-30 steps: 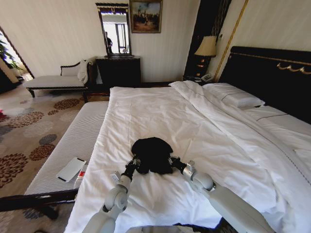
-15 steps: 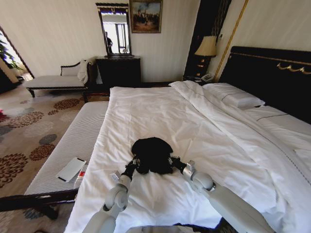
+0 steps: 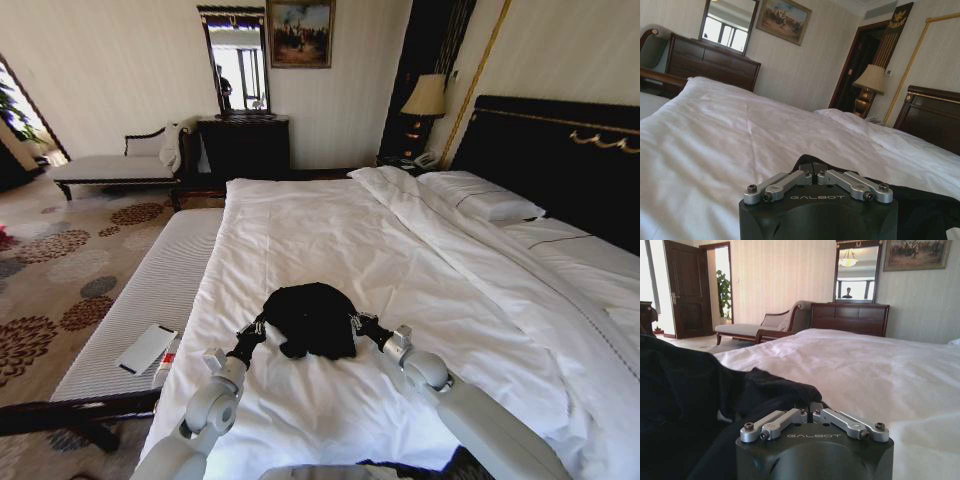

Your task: Fold the clothes on the bed.

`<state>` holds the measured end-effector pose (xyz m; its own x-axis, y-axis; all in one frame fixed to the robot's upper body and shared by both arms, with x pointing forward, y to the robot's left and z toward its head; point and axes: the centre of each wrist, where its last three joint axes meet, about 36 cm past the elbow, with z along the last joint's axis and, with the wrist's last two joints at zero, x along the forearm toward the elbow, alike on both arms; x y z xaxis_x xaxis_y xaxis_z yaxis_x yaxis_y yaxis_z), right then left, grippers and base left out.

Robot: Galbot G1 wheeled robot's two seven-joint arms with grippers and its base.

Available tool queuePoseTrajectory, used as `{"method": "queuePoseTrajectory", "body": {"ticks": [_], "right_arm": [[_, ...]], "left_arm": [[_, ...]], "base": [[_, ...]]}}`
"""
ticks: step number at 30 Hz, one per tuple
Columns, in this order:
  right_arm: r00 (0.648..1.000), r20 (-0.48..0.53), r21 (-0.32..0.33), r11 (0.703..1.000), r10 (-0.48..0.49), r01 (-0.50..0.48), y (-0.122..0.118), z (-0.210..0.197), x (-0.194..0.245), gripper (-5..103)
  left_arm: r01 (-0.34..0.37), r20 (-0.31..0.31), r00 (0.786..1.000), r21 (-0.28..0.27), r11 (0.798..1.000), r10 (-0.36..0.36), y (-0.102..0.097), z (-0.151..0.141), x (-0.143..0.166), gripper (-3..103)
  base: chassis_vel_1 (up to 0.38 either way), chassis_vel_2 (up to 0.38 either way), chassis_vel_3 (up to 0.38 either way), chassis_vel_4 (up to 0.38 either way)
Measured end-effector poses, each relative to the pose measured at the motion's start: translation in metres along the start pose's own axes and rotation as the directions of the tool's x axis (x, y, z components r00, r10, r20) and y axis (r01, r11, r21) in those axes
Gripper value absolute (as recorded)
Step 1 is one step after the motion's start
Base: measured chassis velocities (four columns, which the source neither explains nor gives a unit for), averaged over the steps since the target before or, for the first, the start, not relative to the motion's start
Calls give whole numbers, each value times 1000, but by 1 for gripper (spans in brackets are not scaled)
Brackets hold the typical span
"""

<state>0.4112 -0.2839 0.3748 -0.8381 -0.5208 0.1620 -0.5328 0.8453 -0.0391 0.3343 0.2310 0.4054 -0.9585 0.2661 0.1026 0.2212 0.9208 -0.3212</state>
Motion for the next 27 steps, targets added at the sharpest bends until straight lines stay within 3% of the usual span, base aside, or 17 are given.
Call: {"method": "queuePoseTrajectory", "body": {"ticks": [2, 9, 12, 16, 27], "right_arm": [[1000, 10, 4, 1000, 3, -3, 0, -5, 1, 0], [995, 91, 68, 997, 35, -41, -14, -50, 21, 0], [988, 144, 98, 993, 57, -71, -19, -80, 35, 0], [979, 192, 104, 990, 73, -95, -17, -108, 51, 0], [947, 304, 120, 982, 102, -145, -8, -175, 97, 0]], "left_arm": [[-7, 7, 1000, -10, 1000, 7, 0, -6, 2, 0], [-68, 83, 993, -126, 990, 79, 0, -61, 19, 0], [-121, 111, 983, -224, 967, 149, 0, -97, 29, 0], [-146, 128, 974, -286, 947, 189, 3, -123, 35, 0], [-203, 183, 942, -354, 913, 280, -16, -169, 51, 0]], "base": [[0, 0, 0, 0], [0, 0, 0, 0], [0, 0, 0, 0], [0, 0, 0, 0], [0, 0, 0, 0]]}}
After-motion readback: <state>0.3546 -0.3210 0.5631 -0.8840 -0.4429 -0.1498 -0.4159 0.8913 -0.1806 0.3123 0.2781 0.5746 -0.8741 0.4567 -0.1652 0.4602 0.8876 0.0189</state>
